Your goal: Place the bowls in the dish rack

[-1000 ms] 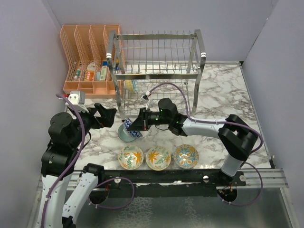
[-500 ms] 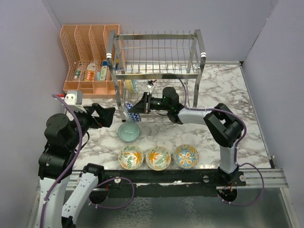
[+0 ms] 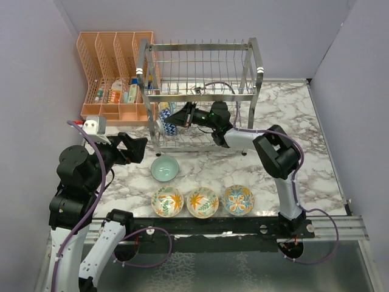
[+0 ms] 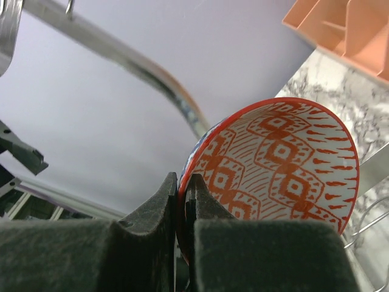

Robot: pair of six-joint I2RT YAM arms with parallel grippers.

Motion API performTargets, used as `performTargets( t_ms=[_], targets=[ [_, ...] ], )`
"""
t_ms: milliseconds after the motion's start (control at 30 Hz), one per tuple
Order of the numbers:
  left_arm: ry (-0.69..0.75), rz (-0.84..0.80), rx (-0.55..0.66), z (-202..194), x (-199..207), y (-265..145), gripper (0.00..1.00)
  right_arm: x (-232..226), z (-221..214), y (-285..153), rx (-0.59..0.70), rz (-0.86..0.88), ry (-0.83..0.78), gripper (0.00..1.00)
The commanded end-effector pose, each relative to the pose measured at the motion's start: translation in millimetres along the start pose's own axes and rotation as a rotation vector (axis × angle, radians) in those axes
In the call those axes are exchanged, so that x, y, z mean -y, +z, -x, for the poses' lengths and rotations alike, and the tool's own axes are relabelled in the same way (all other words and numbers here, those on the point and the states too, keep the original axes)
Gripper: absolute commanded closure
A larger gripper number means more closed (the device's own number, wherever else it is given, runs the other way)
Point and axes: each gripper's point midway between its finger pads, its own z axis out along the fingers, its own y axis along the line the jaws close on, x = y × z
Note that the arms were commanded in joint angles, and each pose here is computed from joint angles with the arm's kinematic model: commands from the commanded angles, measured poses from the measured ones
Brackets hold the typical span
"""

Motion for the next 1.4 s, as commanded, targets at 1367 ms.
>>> performTargets(
  t_ms=[1367],
  targets=[
    [0.054, 0.025, -0.075, -22.5, -13.6, 19.1, 0.01, 72.8, 128.2, -20.8, 0.583, 0.046, 0.051, 0.99]
  ],
)
